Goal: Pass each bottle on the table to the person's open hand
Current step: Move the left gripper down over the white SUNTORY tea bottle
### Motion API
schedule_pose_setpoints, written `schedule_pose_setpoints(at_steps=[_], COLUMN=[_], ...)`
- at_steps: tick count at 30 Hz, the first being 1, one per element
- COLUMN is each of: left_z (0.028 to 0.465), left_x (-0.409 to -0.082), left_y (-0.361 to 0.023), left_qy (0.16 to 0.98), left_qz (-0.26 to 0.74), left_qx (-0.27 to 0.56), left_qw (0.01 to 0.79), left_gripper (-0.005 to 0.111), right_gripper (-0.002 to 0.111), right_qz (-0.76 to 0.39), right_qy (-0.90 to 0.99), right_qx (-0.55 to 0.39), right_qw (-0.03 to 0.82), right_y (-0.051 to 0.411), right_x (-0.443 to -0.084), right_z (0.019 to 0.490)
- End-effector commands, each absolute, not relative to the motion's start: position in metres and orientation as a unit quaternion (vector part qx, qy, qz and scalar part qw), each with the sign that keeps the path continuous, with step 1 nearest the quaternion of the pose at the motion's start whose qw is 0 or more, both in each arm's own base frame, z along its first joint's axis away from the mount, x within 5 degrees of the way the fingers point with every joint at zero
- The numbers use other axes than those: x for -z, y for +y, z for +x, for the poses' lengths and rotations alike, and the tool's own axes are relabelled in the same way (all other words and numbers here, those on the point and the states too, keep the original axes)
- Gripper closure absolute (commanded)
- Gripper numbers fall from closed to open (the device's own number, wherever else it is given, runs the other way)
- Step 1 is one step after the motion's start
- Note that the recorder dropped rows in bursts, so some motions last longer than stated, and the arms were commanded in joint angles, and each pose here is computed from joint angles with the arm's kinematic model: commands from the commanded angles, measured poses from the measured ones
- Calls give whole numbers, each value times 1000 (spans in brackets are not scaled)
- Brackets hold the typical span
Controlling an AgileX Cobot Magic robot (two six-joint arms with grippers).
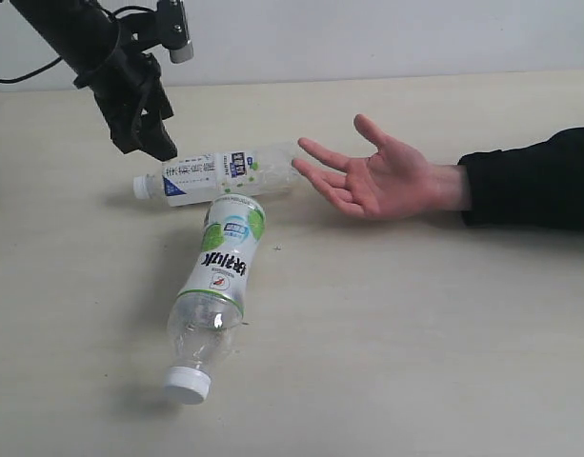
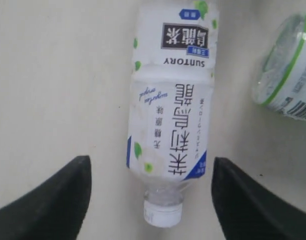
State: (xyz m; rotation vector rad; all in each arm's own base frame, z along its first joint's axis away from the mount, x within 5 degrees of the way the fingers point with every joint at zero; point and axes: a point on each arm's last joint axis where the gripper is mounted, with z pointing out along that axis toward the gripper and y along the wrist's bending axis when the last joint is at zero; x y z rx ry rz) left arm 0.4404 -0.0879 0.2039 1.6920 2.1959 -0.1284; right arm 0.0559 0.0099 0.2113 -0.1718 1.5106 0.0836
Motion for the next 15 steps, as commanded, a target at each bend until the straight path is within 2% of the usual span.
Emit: schedule_pose_setpoints(at_steps=[1, 6, 11, 15], left_z=[440, 439, 443, 447], left_x=[-197, -192, -182, -174], left_y=[-104, -118, -125, -125], left_qy=[770, 764, 768, 770], left_qz=[609, 617, 611, 607], left_qx=[57, 55, 53, 45], left_qw=[181, 182, 187, 193], left_gripper=[39, 39, 29, 28], right_gripper=[91, 91, 91, 91], right_qz=[-76, -76, -76, -76], right_qy=[683, 683, 683, 683], right_qx=[-35, -35, -35, -35], right_qw=[725, 725, 725, 725], right_y=[10, 10, 10, 10], right_x=[-210, -210, -210, -210], right_z=[56, 56, 56, 56])
